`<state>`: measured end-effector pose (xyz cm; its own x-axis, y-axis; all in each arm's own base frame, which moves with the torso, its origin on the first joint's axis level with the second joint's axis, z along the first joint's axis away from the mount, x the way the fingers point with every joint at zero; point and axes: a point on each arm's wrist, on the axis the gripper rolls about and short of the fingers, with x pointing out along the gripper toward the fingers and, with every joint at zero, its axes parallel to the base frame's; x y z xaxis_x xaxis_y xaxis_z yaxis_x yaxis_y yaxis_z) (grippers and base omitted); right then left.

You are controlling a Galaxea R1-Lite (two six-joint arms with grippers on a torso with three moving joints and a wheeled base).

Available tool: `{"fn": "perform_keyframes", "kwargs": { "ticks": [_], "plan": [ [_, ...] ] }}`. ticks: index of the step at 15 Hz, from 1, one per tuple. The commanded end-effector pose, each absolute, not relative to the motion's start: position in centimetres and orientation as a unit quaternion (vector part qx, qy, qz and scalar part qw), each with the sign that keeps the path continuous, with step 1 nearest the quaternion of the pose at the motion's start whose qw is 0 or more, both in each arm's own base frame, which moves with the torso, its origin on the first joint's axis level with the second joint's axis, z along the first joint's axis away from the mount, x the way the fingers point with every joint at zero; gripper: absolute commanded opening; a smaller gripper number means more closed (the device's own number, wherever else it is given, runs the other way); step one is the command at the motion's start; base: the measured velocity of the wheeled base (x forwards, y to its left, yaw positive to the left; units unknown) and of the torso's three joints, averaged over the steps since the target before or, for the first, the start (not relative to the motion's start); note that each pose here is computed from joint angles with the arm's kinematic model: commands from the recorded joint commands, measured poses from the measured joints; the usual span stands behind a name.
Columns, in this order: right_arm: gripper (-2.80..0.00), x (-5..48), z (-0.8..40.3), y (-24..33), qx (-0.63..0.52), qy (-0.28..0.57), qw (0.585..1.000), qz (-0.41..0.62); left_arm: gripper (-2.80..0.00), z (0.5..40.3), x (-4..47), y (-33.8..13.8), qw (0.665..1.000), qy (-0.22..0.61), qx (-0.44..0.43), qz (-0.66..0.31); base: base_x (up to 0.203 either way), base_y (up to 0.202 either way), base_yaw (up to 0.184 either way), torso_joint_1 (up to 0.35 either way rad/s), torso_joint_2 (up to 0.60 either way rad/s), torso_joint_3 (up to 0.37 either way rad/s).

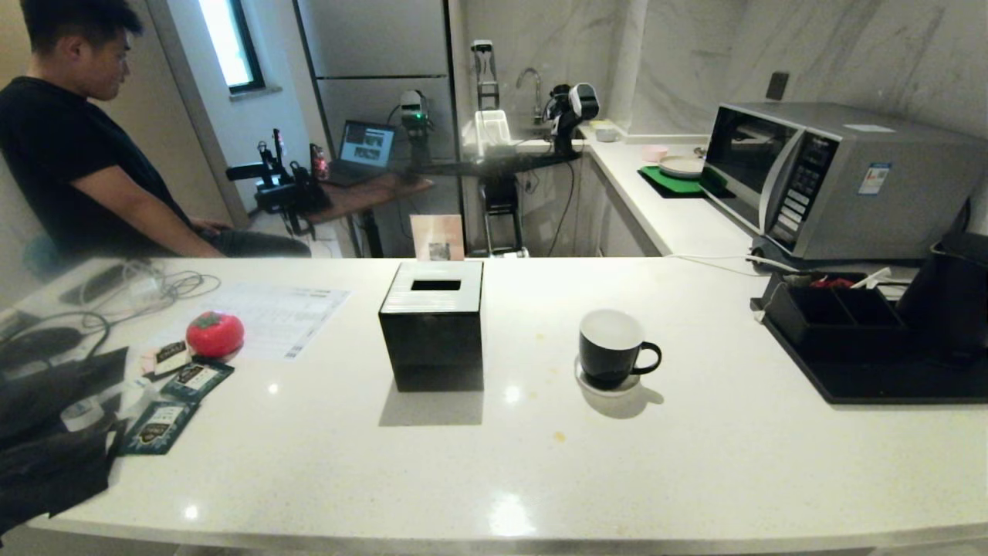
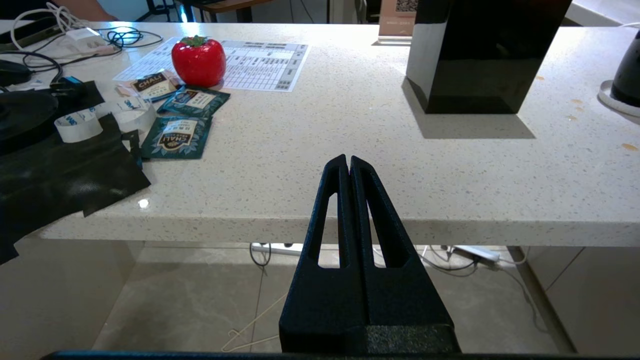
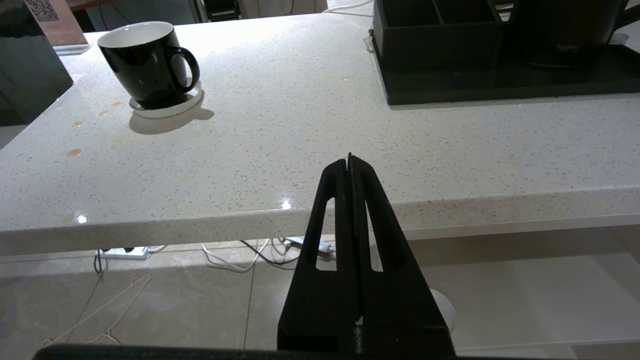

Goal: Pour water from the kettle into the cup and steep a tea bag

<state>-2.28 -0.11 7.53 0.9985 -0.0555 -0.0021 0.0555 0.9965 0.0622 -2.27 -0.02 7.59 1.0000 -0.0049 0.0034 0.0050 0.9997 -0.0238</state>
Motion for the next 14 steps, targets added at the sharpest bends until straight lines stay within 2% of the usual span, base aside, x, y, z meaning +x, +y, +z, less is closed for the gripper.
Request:
{"fn": "perform_keyframes", "kwargs": {
  "ticks": [1, 14],
  "plan": [
    [-2.80, -2.27, 7.54, -0.11, 0.031, 0.001, 0.999, -0.028, -2.80, 7.60, -2.27, -0.02, 1.000, -0.002, -0.012, -0.002, 0.000, 0.000, 0.000, 0.000, 0.00, 0.000],
    [-2.80, -2.27, 7.54, -0.11, 0.031, 0.001, 0.999, -0.028, -2.80, 7.60, -2.27, -0.02, 1.000, -0.002, -0.012, -0.002, 0.000, 0.000, 0.000, 0.000, 0.00, 0.000]
  ]
}}
